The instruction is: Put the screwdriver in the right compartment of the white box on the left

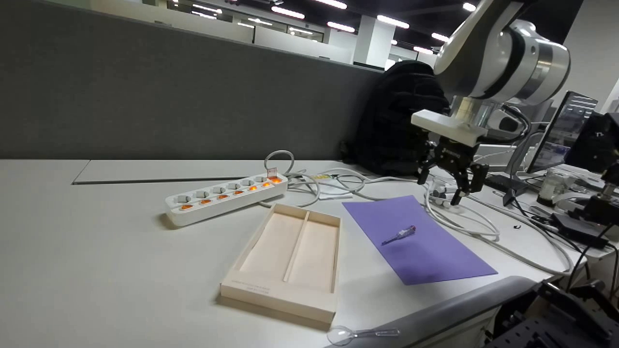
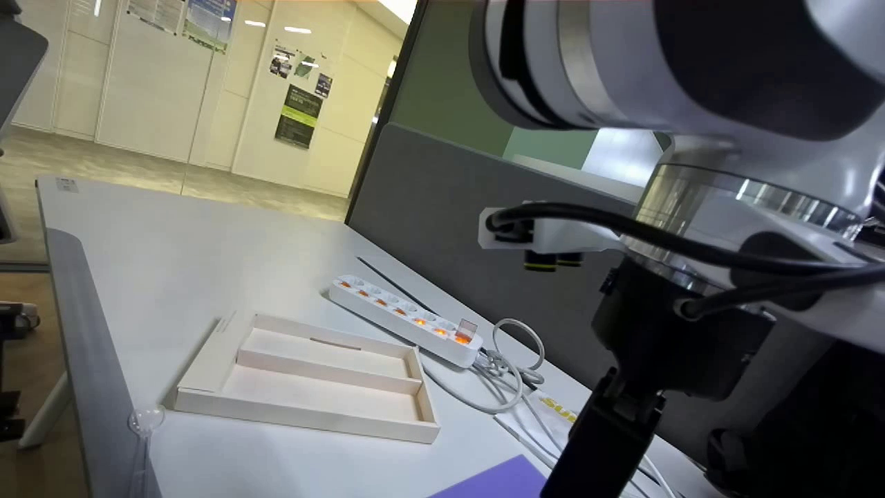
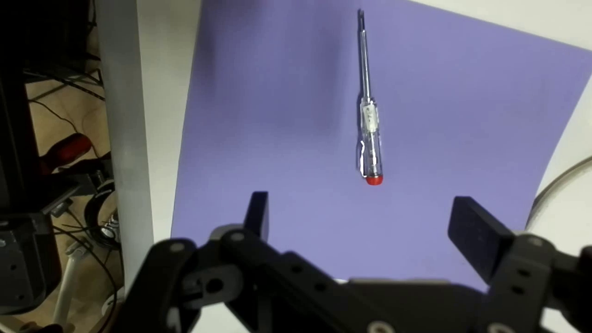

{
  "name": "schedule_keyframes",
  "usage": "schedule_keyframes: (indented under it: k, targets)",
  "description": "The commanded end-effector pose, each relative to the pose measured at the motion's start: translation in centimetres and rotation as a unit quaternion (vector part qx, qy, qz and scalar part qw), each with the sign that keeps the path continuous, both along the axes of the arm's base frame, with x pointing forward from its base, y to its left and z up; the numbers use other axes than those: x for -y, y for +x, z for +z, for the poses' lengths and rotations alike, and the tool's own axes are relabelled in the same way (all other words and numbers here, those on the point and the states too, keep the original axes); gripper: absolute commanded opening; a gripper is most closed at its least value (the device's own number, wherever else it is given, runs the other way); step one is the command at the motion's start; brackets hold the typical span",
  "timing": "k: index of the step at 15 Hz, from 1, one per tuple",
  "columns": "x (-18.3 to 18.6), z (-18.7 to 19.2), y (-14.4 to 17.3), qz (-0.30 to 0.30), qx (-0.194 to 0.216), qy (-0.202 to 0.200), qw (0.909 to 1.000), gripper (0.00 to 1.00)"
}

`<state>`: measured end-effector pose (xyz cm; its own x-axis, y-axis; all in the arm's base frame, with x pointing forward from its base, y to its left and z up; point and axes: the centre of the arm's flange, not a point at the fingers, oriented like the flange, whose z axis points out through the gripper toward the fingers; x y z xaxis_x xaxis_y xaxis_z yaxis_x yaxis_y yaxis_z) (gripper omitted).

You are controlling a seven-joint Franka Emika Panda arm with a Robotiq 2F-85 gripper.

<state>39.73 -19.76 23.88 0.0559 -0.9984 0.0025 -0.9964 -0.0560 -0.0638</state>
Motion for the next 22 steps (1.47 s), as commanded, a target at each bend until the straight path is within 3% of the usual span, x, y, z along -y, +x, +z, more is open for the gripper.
schedule_keyframes:
  k: [1,10,16,22]
  targets:
    - [1.5,-2.3,1.4,-0.036,-0.009,0.009,0.9993,1.0]
    - [3.2,-8.2,3.4,-0.074,0.006,-0.031,0.9968,1.0]
    - [2.1,-11.0,5.6,-0.018,-0.026,-0.037,0.9988,1.0]
    - [1.3,-12.3,7.0,0.001,-0.04,-0.047,0.9981,1.0]
